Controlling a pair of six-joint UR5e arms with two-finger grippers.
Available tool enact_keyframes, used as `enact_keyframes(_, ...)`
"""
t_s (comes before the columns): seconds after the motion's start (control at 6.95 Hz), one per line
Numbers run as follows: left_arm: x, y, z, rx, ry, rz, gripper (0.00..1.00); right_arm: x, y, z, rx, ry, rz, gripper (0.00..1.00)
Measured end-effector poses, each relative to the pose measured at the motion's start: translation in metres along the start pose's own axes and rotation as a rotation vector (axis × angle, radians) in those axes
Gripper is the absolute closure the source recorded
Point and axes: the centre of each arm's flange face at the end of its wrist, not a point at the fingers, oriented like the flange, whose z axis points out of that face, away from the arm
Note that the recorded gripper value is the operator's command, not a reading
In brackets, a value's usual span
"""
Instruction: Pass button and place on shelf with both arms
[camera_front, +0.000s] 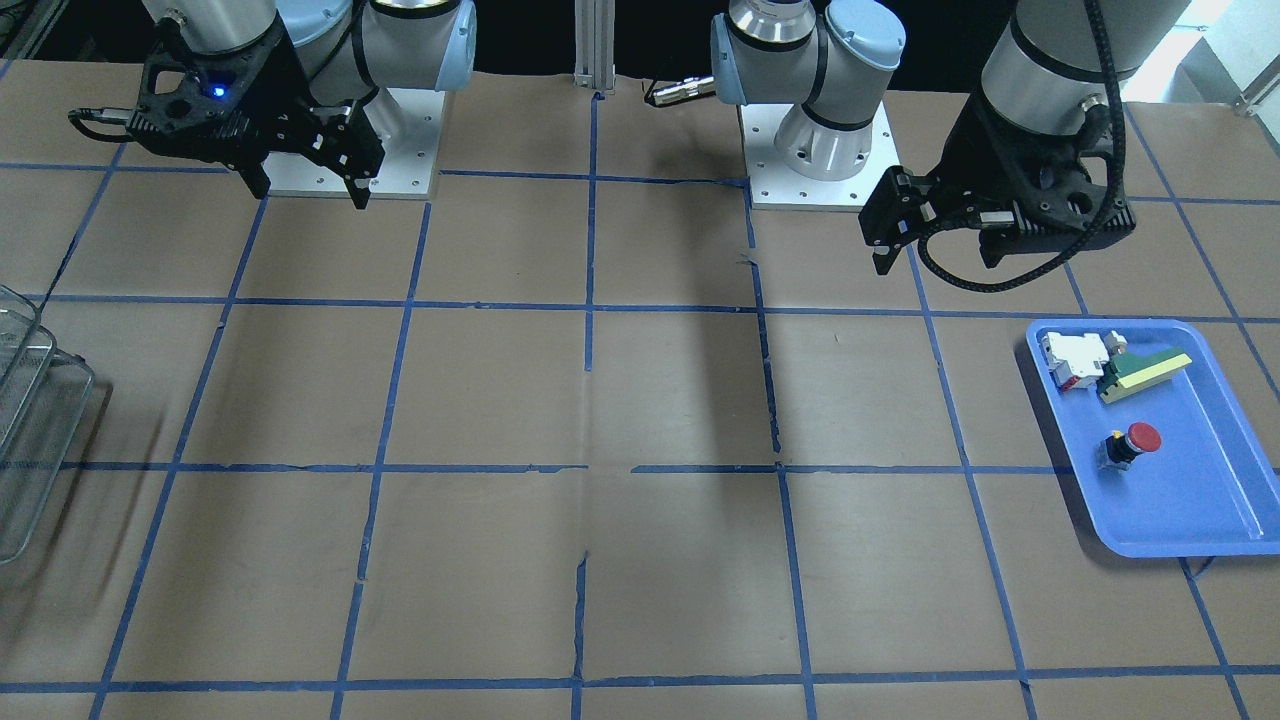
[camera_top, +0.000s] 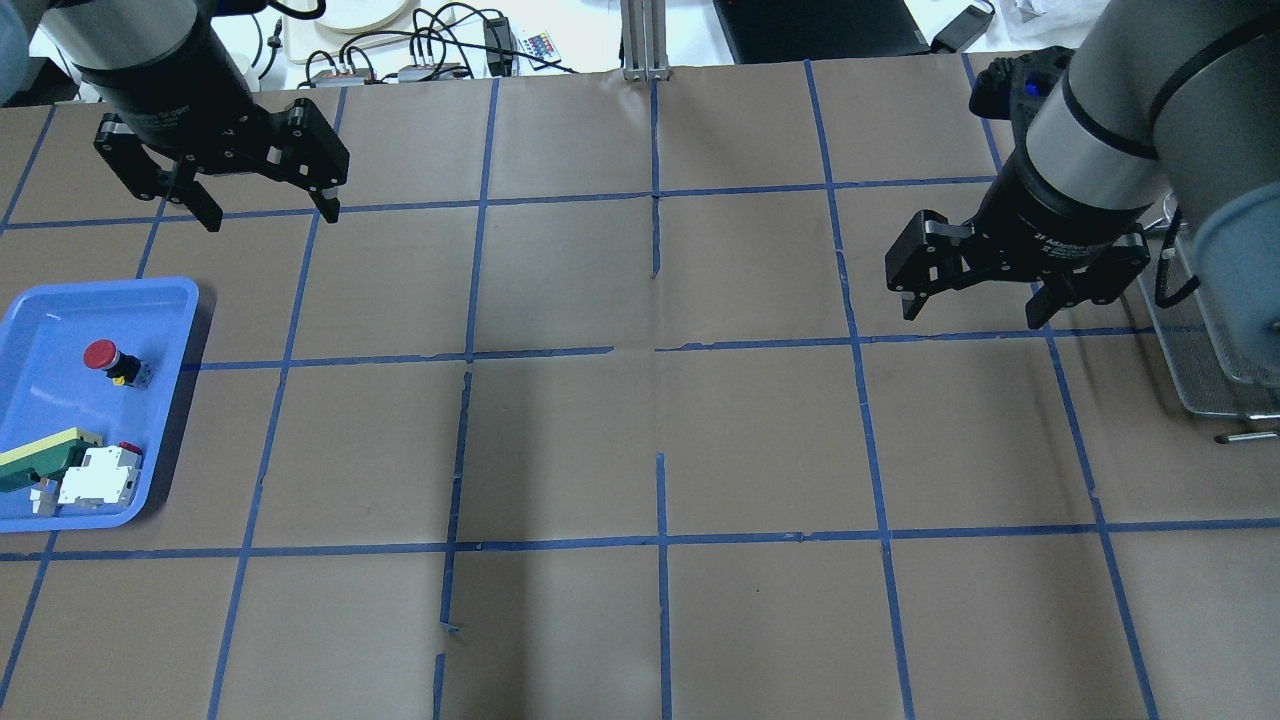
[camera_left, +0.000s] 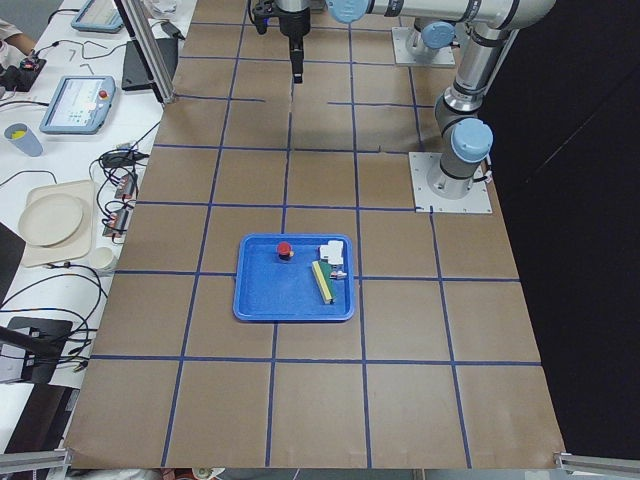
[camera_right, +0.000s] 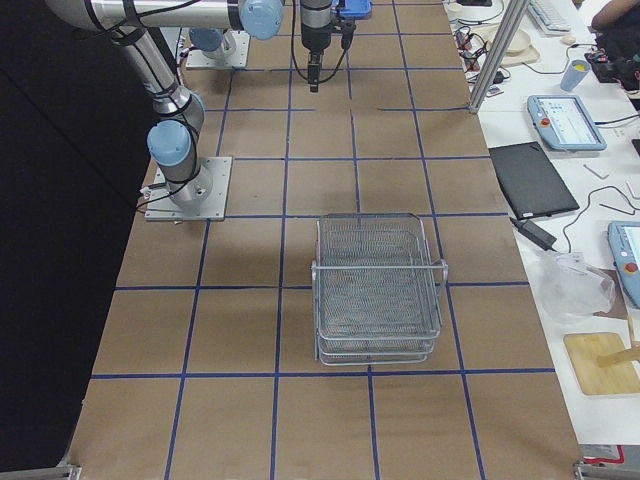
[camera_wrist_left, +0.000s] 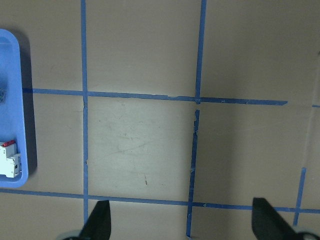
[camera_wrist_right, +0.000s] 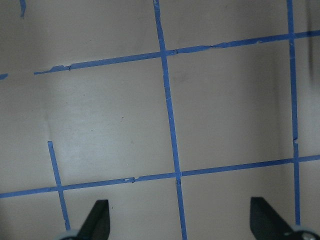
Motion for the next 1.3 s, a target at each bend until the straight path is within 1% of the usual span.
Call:
enact_keyframes(0.43,-0.001,-0.006,0.006,-0.003,-0.001,0.015,0.01,0.000,0.000,-0.001,-0.009,-0.004,0.007,0.00)
enact_keyframes(0.58,-0.004,-0.011,0.009,0.005,-0.004,0.028,0.01,0.001,0.000,0.000,-0.010,-0.003,0.006,0.00)
enact_keyframes(0.72,-0.021,-0.023,0.014,0.014,-0.006,0.050,0.01,0.001,0.000,0.000,-0.011,-0.002,0.003,0.00)
enact_keyframes(0.86,-0.057,-0.042,0.026,0.008,-0.001,0.048,0.01,0.001,0.000,0.001,-0.010,-0.001,0.000,0.00)
enact_keyframes(1.01,-0.103,-0.063,0.046,-0.005,0.005,0.035,0.01,0.001,0.000,0.001,-0.006,-0.001,-0.002,0.00)
enact_keyframes(1.15,-0.149,-0.082,0.070,-0.007,0.008,0.061,0.01,0.001,0.000,0.000,-0.005,-0.002,-0.003,0.00)
enact_keyframes(1.3,-0.192,-0.097,0.095,-0.008,0.008,0.114,0.02,0.001,0.000,0.001,-0.006,-0.003,-0.002,0.00)
